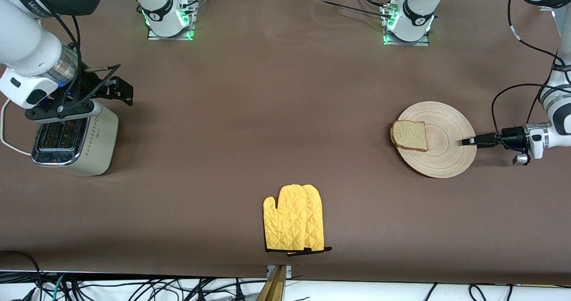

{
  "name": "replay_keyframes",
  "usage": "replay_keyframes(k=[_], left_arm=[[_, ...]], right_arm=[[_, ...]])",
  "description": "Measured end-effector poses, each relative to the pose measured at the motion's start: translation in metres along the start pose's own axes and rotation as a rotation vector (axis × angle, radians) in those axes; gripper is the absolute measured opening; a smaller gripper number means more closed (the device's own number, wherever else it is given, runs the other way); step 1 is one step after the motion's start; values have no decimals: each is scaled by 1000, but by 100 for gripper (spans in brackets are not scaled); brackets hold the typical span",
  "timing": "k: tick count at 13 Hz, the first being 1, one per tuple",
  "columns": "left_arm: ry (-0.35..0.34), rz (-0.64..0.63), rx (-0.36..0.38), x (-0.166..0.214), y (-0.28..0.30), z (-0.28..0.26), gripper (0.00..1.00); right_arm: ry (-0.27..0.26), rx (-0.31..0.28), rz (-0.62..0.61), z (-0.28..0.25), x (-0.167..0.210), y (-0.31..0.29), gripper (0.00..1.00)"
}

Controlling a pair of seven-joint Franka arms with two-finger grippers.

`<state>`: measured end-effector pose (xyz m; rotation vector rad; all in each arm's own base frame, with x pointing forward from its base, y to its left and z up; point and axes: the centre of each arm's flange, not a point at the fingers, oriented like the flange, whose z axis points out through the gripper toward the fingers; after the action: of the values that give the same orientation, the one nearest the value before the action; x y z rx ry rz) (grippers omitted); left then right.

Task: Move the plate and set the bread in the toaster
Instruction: 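Grip the plate rim with the left gripper and slide it toward the mitt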

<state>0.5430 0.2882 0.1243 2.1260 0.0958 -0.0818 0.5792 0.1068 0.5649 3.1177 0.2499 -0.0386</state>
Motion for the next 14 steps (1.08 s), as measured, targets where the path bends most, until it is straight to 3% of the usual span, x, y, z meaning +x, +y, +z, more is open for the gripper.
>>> replay_keyframes(k=[3, 9, 14], left_arm=[[-3, 2, -10, 0, 2, 0, 9], [-67, -115, -16, 36, 54, 45, 8], [-159, -115, -89, 66, 134, 113, 8]], right_arm=[[0, 0, 1, 0, 0, 0, 100], [-7, 0, 26, 4, 2, 14, 100], [-12, 0, 42, 7, 3, 23, 100]])
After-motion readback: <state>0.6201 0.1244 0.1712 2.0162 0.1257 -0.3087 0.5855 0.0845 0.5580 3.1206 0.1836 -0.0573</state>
